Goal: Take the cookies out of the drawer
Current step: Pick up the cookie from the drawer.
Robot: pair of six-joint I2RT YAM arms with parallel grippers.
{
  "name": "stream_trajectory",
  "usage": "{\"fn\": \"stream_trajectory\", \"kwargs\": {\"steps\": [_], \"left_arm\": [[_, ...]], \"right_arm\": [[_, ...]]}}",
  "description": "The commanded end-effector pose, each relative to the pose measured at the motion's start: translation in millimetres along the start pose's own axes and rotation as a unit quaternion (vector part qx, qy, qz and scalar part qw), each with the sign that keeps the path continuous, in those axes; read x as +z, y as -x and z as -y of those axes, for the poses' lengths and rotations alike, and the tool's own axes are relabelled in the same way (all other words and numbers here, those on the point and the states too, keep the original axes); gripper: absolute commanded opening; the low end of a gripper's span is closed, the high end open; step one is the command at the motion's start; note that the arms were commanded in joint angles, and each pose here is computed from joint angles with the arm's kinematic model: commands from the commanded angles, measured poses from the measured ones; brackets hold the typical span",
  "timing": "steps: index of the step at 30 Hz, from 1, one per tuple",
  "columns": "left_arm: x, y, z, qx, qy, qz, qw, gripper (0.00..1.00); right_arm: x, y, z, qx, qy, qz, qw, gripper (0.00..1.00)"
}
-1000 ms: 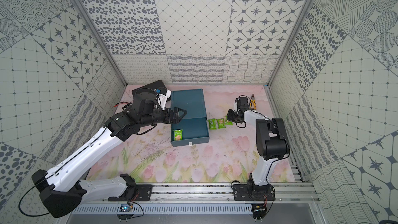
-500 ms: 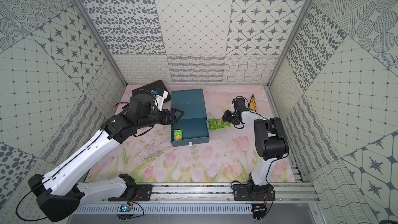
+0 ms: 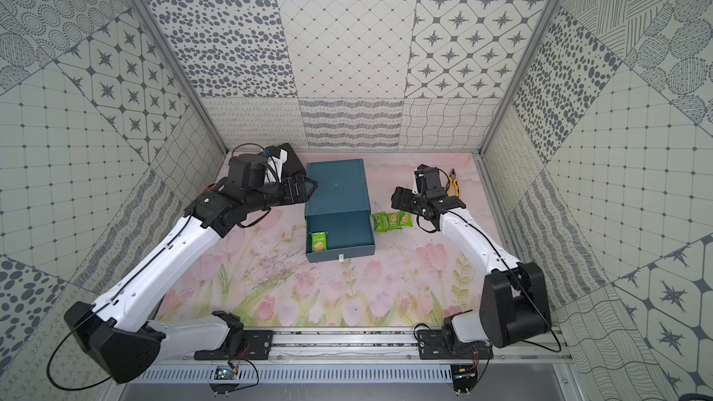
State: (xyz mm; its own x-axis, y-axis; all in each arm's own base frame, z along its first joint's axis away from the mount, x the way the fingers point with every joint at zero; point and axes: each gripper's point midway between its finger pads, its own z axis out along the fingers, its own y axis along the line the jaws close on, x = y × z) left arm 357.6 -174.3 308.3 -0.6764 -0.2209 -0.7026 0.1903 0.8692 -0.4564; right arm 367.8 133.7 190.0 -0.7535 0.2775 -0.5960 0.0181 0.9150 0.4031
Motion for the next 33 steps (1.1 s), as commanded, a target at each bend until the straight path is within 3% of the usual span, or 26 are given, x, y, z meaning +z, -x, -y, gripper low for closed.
{"fn": "stream_trajectory", "kwargs": {"steps": [1,6,10,16,20,24,33], "left_arm": [[15.1,46.8,3.1,-0.042,-0.013,0.024,0.999,0.99],[36.1,52.7,20.0,-0.068,-0.034,-0.040,0.996,0.99],[48.6,37.2,15.1,-0.096,-0.031,-0.070,0.992,0.99],[59.5,13.9,7.6,-0.122,-0.029,-0.104,0.987,0.99],[65.7,3.8,9.5,-0.140,-0.021,-0.147,0.979,0.99],[65.3,4.8,10.9,-0.138,-0.023,-0.145,0.980,0.99],[66.2,-12.1,12.3,-0.124,-0.032,-0.188,0.974,0.99]], "right_arm": [[-29.5,-5.3,-18.3,0.065,-0.003,-0.002,0.998,0.86],[-63.7,-26.3,-62.8,0.099,0.023,-0.031,0.994,0.81],[-91.2,-34.9,-106.0,0.064,0.051,-0.042,0.996,0.80],[-111.3,-53.3,-136.8,0.034,0.050,-0.056,0.997,0.78],[-97.4,-73.5,-163.1,0.029,0.078,-0.101,0.991,0.74],[-79.4,-84.5,-182.2,-0.002,0.084,-0.133,0.988,0.72],[-43.8,-115.5,-194.1,-0.047,0.077,-0.186,0.978,0.62]]}}
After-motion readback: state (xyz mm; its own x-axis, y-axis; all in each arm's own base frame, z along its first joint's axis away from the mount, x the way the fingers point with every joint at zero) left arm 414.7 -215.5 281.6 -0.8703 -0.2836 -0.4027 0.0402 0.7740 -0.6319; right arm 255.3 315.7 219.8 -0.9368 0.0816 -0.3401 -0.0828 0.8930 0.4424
